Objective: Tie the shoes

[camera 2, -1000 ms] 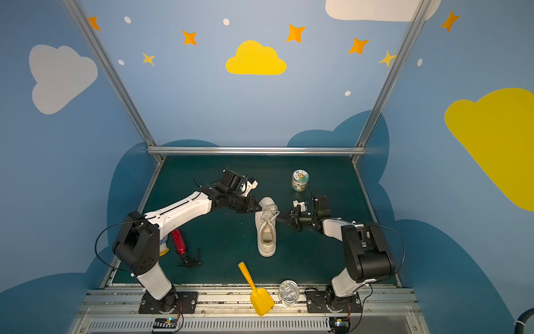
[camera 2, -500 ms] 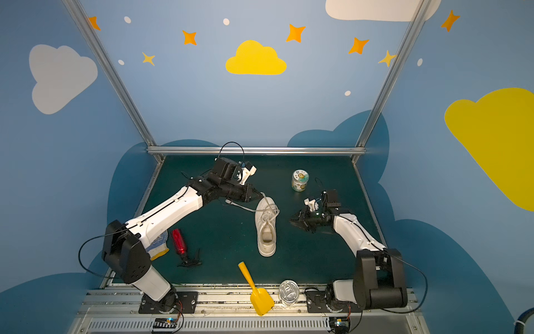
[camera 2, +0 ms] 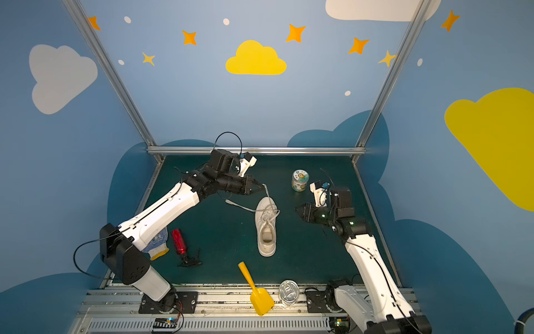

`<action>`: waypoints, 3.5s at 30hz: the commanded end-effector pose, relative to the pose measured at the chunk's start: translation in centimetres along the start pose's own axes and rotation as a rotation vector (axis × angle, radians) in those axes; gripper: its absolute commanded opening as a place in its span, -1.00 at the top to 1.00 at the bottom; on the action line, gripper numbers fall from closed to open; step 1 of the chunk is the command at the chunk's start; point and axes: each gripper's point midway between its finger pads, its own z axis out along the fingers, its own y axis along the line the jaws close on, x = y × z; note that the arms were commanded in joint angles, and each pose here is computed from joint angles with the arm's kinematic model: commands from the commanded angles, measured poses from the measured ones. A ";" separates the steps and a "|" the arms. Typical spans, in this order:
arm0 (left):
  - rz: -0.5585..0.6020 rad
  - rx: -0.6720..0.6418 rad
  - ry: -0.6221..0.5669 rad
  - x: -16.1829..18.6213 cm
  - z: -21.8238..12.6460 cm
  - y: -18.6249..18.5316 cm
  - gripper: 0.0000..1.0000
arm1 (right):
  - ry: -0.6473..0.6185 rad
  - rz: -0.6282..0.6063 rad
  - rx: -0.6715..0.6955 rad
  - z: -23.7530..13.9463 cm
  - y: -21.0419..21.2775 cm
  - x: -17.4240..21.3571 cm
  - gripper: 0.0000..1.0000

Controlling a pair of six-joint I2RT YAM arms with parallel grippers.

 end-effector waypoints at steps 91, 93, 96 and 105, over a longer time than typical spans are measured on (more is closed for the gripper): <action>0.646 -0.367 0.665 9.0 6.6 27.9 -0.11 | -0.027 -0.385 -0.036 9.3 2.7 -4.9 1.00; 0.643 -0.368 0.675 9.2 6.8 28.2 -0.06 | -0.030 -0.383 -0.040 9.2 2.8 -5.0 1.00; 0.638 -0.369 0.699 9.8 6.8 28.6 0.03 | -0.032 -0.381 -0.042 9.1 2.9 -5.0 1.00; 0.629 -0.433 0.710 10.6 6.7 29.9 0.51 | -0.037 -0.376 -0.045 8.6 3.0 -4.8 1.00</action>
